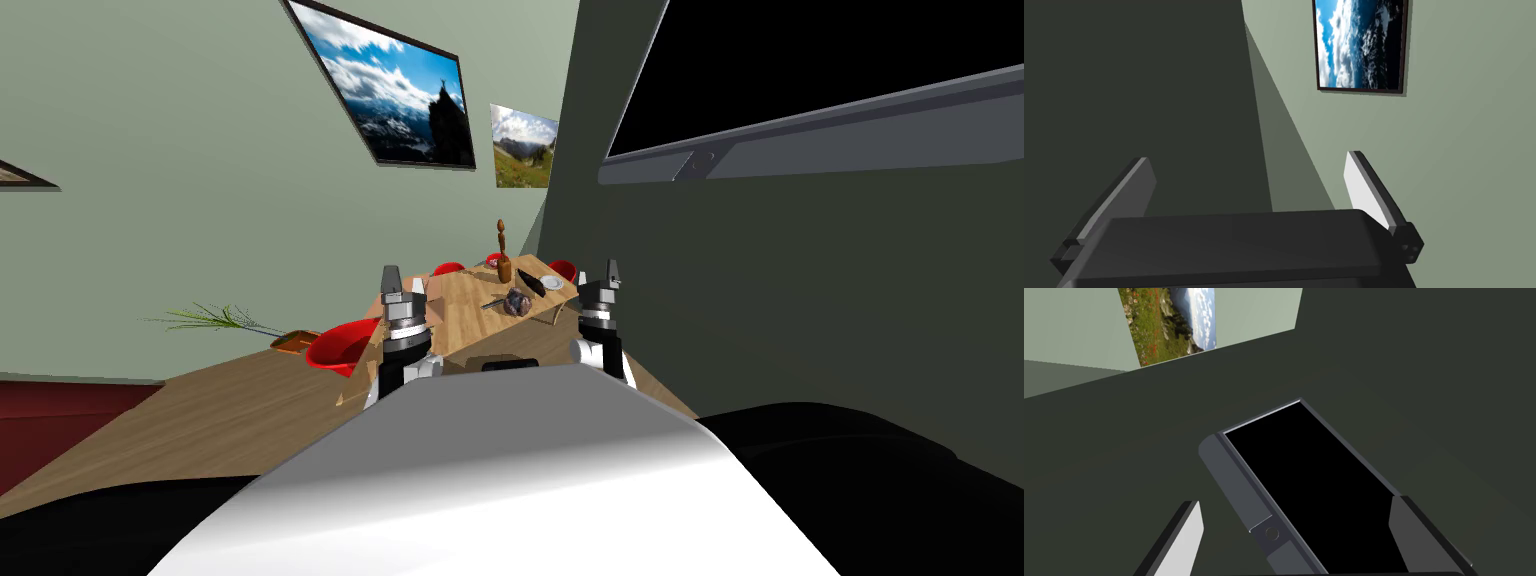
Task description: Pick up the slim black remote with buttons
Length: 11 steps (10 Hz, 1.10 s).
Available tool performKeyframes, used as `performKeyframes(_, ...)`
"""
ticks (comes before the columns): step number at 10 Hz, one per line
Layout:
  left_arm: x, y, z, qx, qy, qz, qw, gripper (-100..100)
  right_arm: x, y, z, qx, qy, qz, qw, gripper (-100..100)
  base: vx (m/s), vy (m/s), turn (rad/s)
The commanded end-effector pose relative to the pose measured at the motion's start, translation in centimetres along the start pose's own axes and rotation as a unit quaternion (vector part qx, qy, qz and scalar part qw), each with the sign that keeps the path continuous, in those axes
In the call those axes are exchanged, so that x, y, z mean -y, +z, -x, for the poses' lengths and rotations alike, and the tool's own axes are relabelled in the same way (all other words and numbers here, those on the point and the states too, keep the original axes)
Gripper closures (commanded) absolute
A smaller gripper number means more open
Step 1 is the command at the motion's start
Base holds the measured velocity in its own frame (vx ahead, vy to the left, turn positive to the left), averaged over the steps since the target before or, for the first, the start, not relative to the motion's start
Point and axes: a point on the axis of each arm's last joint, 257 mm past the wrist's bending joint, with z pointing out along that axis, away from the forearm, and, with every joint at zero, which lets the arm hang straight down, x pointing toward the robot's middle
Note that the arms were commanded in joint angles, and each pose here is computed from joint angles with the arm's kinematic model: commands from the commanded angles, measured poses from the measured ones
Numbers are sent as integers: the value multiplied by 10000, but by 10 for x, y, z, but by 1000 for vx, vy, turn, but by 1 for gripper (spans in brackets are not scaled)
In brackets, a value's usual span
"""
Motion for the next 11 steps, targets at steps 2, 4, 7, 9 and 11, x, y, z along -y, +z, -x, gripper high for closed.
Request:
performKeyframes(2,-40,-2,-8,-259,111,432,9987,-100,0,0,0,0,1,0,10000,0,-11,-43,-126)
performKeyframes(4,-73,-4,-12,-438,214,797,9956,-100,0,0,0,0,1,0,10000,0,-13,-51,-94)
performKeyframes(7,-97,-8,-13,-540,281,1054,9926,-100,0,0,0,0,1,0,10000,0,1,-27,-53)
performKeyframes(9,-120,-11,-13,-638,359,1315,9886,-100,0,0,0,0,0,0,10000,0,1,-27,-72)
performKeyframes(11,-146,-16,-11,-731,448,1600,9834,-100,0,0,0,0,0,0,10000,0,2,-31,-73)
